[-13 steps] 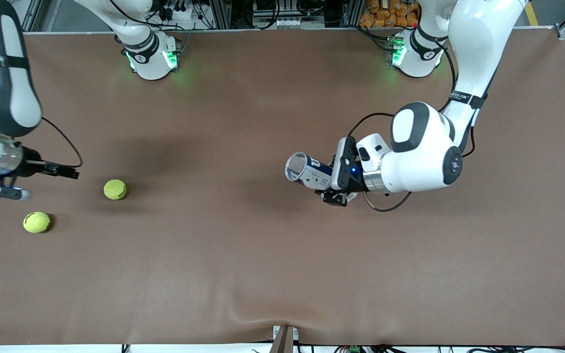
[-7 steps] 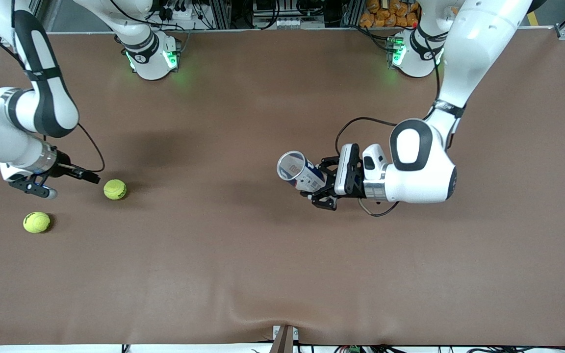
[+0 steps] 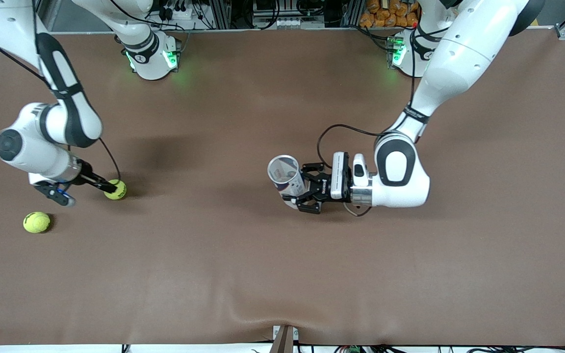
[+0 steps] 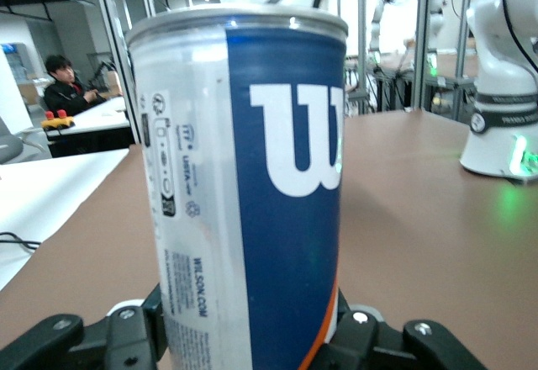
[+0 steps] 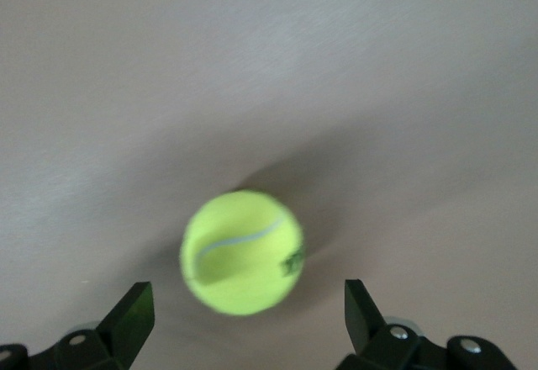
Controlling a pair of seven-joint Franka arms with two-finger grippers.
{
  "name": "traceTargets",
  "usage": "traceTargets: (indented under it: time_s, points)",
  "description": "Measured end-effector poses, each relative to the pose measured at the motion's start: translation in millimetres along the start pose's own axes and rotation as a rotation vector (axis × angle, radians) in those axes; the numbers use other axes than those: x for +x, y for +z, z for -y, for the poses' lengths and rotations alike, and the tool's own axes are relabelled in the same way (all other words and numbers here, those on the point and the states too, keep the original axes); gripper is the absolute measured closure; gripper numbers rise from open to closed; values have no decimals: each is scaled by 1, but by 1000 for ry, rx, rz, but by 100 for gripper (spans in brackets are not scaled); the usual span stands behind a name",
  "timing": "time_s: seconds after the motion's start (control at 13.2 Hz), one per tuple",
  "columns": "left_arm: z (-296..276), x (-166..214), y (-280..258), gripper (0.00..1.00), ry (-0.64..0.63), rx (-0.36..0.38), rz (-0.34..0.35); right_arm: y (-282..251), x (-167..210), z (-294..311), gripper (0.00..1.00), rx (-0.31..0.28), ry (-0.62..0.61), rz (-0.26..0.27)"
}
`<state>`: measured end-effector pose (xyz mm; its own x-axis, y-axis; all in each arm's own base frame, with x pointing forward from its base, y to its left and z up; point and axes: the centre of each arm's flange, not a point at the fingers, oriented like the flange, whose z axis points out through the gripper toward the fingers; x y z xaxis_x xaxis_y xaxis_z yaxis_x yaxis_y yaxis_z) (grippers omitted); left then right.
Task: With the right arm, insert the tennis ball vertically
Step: 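Carry the upright can inward while the right gripper reaches a tennis ball, then grasp the nearer tennis ball with the right gripper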
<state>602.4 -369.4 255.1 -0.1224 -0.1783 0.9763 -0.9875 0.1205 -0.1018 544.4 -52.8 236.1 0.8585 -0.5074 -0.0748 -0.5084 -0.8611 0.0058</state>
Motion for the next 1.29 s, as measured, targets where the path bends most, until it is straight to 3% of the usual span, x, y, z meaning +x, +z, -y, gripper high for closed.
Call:
traceTargets:
  time_s: [0.38,0.68,1.06,1.29]
  points:
    - [-41,-42,72,33,-44,84,-148,15,-3,16,0,5,23,-24]
    - [-72,-53,119,32,-103,119,-206,21,3,3,0,-2,46,-16]
    - [-116,-68,170,32,-212,172,-150,41,19,-18,0,-26,62,-4]
    - [-138,-71,191,33,-199,199,-109,47,23,-20,0,-28,68,-1]
